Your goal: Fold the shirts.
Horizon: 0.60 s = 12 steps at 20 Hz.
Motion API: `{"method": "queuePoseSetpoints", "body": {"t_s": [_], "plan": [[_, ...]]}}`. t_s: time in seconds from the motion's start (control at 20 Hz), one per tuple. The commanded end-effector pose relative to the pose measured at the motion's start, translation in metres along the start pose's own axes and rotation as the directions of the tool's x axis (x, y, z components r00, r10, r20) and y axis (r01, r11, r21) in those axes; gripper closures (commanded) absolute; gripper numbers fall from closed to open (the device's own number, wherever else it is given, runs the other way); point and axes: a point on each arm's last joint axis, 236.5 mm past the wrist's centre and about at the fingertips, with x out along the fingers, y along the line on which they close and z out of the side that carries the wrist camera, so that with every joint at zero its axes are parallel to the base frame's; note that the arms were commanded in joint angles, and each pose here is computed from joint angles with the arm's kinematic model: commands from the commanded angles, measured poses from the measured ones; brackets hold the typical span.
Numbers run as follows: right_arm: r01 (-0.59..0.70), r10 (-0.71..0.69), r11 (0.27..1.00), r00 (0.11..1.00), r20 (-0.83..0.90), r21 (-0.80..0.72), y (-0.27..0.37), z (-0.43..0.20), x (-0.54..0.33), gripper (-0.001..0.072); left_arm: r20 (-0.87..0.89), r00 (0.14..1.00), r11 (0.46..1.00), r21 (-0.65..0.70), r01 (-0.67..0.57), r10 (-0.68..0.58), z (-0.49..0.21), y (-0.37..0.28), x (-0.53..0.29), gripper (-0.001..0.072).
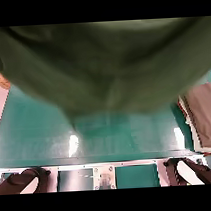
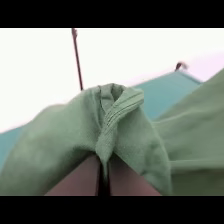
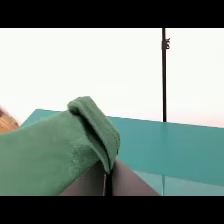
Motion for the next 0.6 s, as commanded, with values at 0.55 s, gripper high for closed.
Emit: {"method": "queuePoseSetpoints", "body": {"t_s": [0.55], "plan": [[0.281,0.043,0.869,0.777,-0.628,0.407,-0.212,-0.356,0.239,0.0696,-0.565,0.821,0.924,-0.351,-0.149,-0.082,-0.384,0.080,0.299,0.0681]]}}
